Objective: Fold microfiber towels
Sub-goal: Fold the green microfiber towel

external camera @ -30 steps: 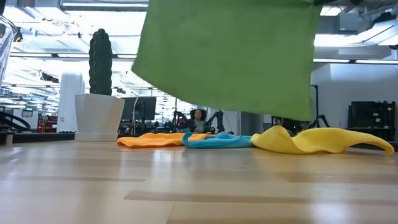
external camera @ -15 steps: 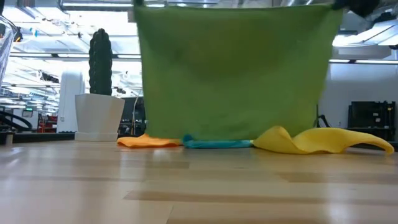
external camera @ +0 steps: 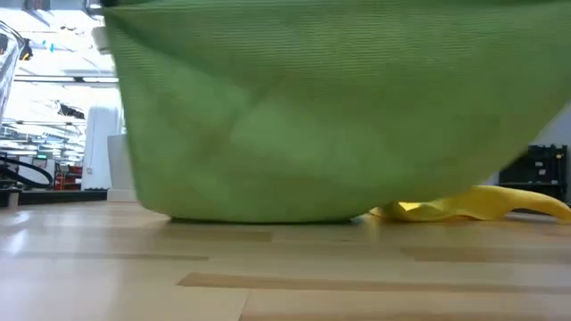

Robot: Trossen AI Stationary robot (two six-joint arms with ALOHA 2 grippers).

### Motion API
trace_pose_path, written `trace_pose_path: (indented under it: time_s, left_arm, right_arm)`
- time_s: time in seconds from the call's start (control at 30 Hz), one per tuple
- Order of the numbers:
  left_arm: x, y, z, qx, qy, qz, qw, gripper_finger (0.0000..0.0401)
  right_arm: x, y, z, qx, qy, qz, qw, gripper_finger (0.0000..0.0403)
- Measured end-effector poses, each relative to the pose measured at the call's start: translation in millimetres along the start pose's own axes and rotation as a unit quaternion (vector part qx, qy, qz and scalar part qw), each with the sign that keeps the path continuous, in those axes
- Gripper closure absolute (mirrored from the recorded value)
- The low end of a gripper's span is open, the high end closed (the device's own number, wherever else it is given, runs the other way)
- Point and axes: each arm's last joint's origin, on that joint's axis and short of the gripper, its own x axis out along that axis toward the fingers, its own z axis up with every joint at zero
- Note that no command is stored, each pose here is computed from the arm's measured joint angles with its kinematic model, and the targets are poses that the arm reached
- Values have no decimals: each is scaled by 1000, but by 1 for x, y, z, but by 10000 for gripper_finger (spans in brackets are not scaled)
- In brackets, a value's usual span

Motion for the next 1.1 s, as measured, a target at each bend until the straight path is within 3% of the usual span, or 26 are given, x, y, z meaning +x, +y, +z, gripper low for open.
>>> trace_pose_path:
  time_s: [0.27,0.53,0.8,1.1]
  left_arm:
    - [24,-25,-11,-53,-15,-45,997,401]
    - [33,-36,-19,-73,-5,-73,995,401]
    - [34,-28,-21,-25,-12,-8,1000,401]
    - [38,4,-18,-27,16,39,999,401]
  right_arm:
    - [32,28,-27,14,58,5,998,385]
    - [37,34,-31,31,89,22,995,374]
    - [38,15,-18,20,99,-48,994,377]
    - [56,-7,-17,2,111,-104,988,375]
